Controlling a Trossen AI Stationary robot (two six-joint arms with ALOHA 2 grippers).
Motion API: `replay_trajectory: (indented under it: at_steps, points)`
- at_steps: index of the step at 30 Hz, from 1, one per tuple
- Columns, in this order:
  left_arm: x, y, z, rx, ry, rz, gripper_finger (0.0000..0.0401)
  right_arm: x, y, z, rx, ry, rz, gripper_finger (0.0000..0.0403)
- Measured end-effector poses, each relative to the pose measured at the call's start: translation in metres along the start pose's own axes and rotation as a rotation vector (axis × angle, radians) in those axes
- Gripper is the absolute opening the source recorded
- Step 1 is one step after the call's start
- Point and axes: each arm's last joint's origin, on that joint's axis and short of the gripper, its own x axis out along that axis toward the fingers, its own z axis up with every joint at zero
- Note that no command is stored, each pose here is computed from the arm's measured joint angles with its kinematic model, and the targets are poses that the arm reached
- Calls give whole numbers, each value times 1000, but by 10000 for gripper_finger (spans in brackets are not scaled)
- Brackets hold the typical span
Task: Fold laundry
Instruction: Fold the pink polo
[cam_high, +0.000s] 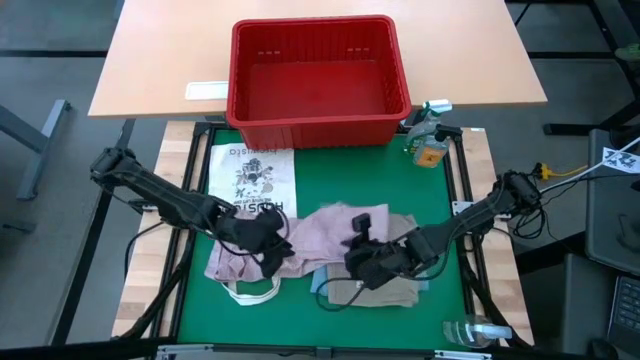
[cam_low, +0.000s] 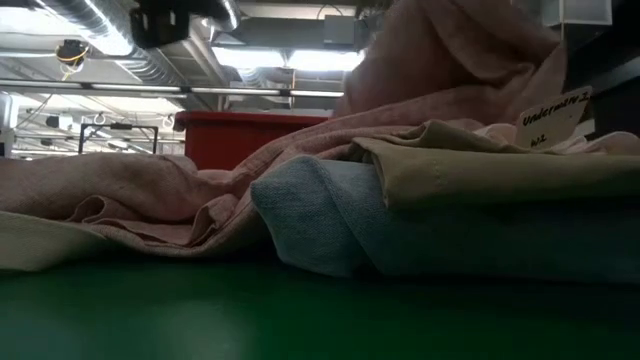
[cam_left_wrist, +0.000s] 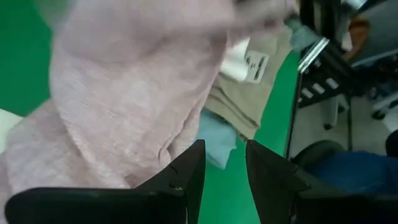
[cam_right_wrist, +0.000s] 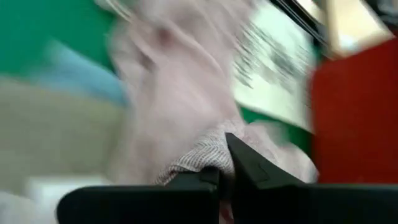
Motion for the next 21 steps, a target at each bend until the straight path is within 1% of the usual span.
replay_trajectory:
  at_steps: [3,5,9,14,17,21]
  points:
    - [-16,-2,-1,-8,-39,3,110,5,4,6,20,-108,123,12]
    - [-22,-5,-3,0,-64,-4,110,12,8,8,33,-152,150,12]
    - [-26,-9,-9,20,-96,4,110,27,16,9,32,-169,144,12]
    - [-20,-12,-16,47,-98,29,110,46,25,14,35,-200,131,12]
    - [-13,-13,-20,56,-85,44,110,53,28,14,25,-198,126,12]
    - [1,-14,-29,86,-52,78,110,54,27,14,30,-202,114,12]
